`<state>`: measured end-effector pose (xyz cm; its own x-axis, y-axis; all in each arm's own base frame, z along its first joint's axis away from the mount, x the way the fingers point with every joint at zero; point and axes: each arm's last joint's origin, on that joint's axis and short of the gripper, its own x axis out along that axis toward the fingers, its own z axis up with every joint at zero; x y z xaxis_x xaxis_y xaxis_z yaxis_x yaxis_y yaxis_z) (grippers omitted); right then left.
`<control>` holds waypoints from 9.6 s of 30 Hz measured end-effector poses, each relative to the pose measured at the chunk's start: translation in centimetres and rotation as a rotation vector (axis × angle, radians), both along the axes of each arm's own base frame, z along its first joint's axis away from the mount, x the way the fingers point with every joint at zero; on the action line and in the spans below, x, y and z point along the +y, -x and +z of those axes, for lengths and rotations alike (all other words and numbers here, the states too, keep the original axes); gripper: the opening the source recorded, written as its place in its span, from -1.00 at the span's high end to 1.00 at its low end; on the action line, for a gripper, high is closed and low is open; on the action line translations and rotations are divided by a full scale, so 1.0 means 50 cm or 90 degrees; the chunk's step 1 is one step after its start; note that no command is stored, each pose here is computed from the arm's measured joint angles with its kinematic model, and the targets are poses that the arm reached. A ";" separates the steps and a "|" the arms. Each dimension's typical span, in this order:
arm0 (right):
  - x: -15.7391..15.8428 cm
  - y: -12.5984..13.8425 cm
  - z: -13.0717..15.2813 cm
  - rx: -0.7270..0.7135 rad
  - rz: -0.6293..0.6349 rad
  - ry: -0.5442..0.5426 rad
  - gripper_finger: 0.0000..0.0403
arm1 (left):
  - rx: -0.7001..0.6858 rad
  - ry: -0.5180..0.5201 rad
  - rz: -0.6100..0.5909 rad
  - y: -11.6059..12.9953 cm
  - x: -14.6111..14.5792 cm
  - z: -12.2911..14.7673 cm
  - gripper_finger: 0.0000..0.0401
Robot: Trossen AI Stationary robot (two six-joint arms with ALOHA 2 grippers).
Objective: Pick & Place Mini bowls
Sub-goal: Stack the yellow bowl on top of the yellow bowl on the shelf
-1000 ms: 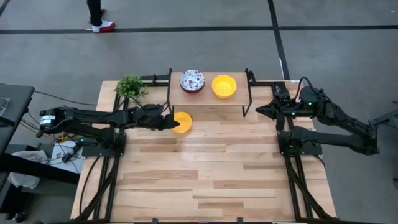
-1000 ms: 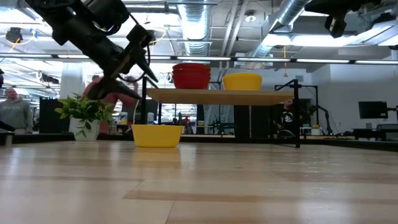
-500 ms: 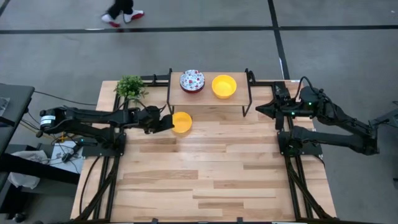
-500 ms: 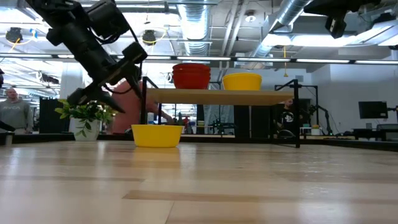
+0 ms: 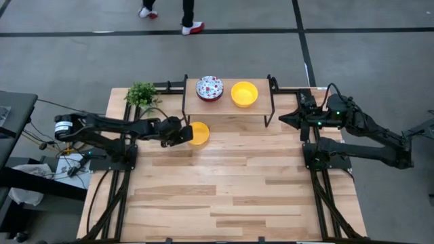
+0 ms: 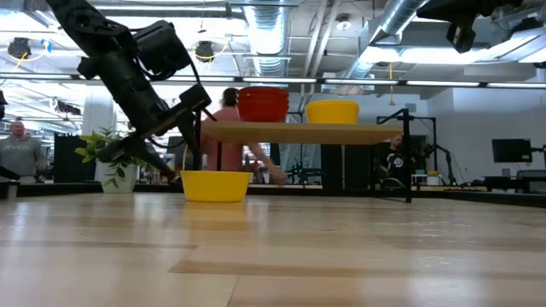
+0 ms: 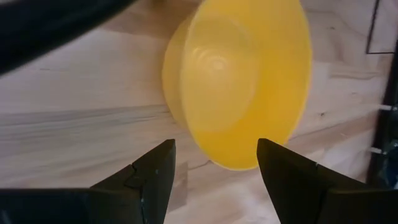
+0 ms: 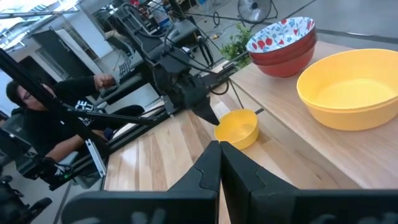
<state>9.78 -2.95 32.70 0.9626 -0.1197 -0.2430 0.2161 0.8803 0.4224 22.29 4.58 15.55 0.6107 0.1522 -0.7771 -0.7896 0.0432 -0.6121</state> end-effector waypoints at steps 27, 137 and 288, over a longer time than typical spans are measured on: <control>0.000 0.000 0.000 0.000 0.001 0.000 1.00 | 0.045 0.030 0.032 -0.010 0.002 -0.038 0.73; -0.012 -0.428 0.166 0.200 -0.408 0.439 0.64 | -0.007 -0.924 -0.053 -0.214 0.061 0.452 0.98; -0.449 -0.358 0.053 0.630 -0.082 -0.143 0.75 | -0.351 -0.854 -0.412 0.136 -0.094 0.224 -0.23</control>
